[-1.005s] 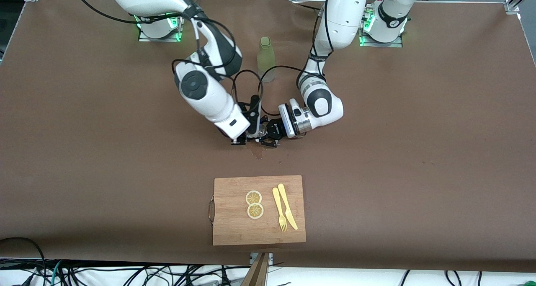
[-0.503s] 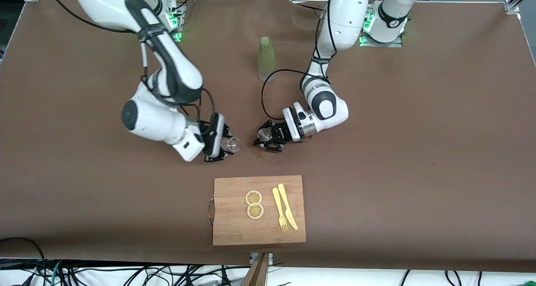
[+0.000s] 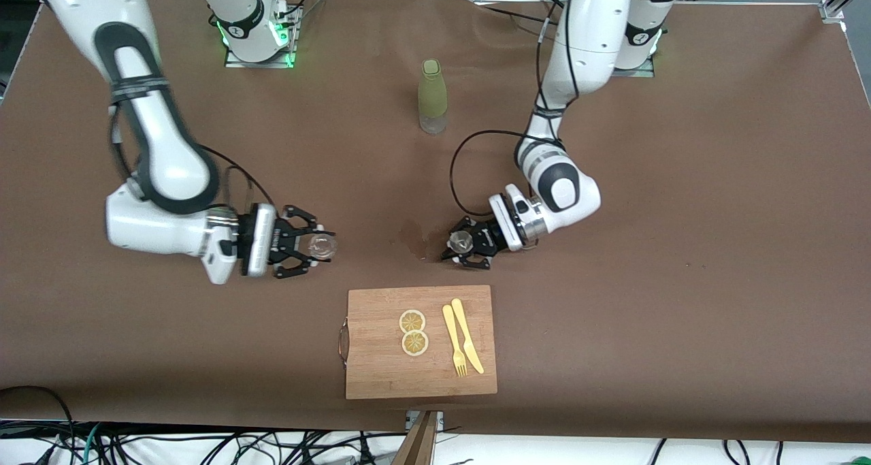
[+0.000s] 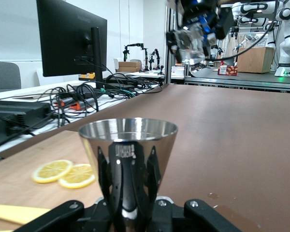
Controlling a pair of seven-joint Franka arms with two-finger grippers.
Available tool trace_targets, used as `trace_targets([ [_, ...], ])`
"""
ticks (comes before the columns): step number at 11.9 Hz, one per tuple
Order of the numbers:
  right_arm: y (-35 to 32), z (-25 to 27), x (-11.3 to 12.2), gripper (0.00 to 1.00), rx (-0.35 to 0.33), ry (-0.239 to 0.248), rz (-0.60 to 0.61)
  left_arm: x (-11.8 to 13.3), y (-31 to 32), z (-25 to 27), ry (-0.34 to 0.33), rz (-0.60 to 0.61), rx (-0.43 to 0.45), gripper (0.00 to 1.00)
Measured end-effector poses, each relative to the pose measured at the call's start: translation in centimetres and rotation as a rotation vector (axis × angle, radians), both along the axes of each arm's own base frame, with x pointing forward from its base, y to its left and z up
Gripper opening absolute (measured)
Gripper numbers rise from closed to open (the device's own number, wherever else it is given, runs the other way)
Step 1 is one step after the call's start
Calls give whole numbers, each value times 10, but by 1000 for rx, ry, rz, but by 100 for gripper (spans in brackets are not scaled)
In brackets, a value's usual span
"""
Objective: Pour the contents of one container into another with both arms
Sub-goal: 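Tip the glass upright with the right gripper while the left gripper withdraws the jigger, then lower the glass onto the table while the left gripper lowers the jigger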
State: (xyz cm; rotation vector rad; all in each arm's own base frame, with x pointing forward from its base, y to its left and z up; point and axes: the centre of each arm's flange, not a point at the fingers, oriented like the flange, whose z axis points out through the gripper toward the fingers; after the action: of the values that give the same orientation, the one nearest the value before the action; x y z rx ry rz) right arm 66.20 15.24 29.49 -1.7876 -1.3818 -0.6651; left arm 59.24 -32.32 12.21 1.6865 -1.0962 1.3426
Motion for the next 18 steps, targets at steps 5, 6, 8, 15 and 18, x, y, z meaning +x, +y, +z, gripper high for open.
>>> trace_targets([
  [5,-96,-38,-21,50,144,-55,81,36,69,31,27,-47,-54,8],
  [6,-118,-50,-27,50,172,-83,99,42,86,36,26,-53,-68,8],
  [8,-168,-75,-43,50,220,-132,125,54,125,42,16,-62,-95,8],
  [15,-268,-174,-94,50,217,-266,152,57,268,42,23,-162,-125,8],
  [18,-290,-193,-104,50,172,-287,151,32,312,23,67,-231,-142,8],
])
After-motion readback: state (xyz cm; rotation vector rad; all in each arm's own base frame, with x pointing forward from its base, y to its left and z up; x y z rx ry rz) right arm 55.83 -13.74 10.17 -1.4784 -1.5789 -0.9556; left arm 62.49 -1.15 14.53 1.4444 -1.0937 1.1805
